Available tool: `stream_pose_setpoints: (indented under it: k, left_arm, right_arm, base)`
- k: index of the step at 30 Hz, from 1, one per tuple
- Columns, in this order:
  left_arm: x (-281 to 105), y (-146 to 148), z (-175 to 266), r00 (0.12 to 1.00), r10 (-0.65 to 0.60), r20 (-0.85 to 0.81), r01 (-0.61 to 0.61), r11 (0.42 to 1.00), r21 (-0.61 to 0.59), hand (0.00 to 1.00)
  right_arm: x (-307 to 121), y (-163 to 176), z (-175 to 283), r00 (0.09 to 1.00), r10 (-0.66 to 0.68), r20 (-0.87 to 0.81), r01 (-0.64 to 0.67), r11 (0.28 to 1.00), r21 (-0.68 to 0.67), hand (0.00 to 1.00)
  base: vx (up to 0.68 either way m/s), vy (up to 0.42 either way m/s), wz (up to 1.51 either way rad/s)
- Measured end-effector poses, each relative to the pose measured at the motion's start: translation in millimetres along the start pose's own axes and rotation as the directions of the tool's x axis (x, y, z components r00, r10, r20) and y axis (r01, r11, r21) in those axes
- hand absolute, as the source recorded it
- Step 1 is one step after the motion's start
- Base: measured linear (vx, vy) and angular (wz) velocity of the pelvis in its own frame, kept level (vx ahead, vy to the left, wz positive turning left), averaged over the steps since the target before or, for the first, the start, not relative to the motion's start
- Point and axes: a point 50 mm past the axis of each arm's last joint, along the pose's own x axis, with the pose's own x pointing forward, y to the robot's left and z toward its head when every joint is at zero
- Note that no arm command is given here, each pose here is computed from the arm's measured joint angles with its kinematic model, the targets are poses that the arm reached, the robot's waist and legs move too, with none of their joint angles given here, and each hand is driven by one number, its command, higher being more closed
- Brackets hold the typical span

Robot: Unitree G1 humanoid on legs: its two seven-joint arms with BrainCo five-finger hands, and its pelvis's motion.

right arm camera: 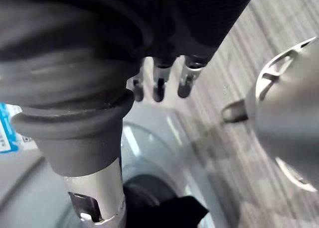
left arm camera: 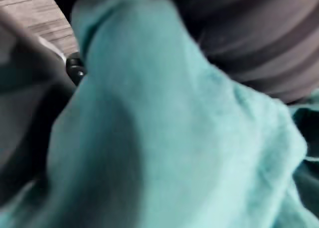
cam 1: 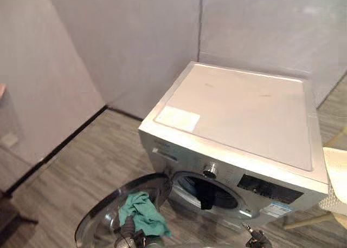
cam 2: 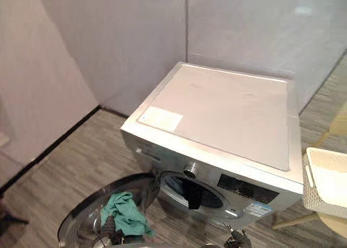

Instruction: Pick up the laundry basket with both hands and put the clothes into the washing machine.

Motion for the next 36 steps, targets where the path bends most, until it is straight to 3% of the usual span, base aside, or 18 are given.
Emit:
stream_pose_setpoints:
  k: [3, 7, 15, 21, 28, 32, 33, 36]
  left_arm:
    - [-0.3, 12.0, 0.3, 1.000, 0.028, 0.004, -0.028, 1.000, 0.011, 1.00]
    - [-4.7, 10.4, -8.4, 1.000, 0.028, -0.006, -0.028, 1.000, 0.000, 1.00]
    - [-2.9, 11.7, -3.1, 1.000, -0.009, 0.001, 0.008, 0.994, 0.111, 1.00]
    - [-4.7, -3.8, 6.6, 0.996, -0.061, 0.064, 0.052, 0.990, 0.132, 1.00]
    - [-10.9, -34.6, 53.2, 0.946, -0.196, 0.257, 0.165, 0.977, 0.135, 1.00]
    - [-24.8, -101.4, 70.9, 0.842, -0.455, 0.289, 0.359, 0.873, 0.329, 1.00]
    - [-36.2, -132.3, 76.7, 0.770, -0.570, 0.285, 0.432, 0.795, 0.425, 1.00]
    - [-63.7, -179.6, 85.0, 0.612, -0.745, 0.268, 0.516, 0.632, 0.579, 1.00]
  right_arm:
    - [0.7, 15.1, -0.6, 0.999, 0.033, -0.009, -0.033, 0.999, -0.019, 0.00]
    - [1.3, 8.2, 1.2, 1.000, 0.023, 0.000, -0.023, 0.997, -0.068, 0.00]
    - [-0.1, 10.8, -6.0, 0.998, 0.050, -0.022, -0.053, 0.991, -0.126, 0.00]
    - [-1.7, -2.8, -7.5, 1.000, 0.023, -0.017, -0.025, 0.989, -0.143, 0.00]
    - [-4.2, 28.8, 9.8, 0.987, 0.144, 0.077, -0.126, 0.970, -0.206, 0.00]
    - [-5.5, 49.2, 20.1, 0.972, 0.204, 0.113, -0.173, 0.956, -0.235, 0.00]
    - [-5.5, 58.0, 26.1, 0.966, 0.222, 0.130, -0.185, 0.952, -0.245, 0.00]
    - [-5.6, 75.0, 39.3, 0.955, 0.247, 0.164, -0.204, 0.949, -0.239, 0.00]
  base:
    - [0.21, 0.110, -0.83]
    - [0.20, 0.237, -0.60]
    - [0.06, 0.118, -0.07]
    - [-0.14, 0.000, -0.17]
    - [-0.11, 0.001, -0.12]
    - [-0.02, 0.003, -0.08]
    - [0.05, 0.008, -0.03]
    - [0.05, 0.001, 0.04]
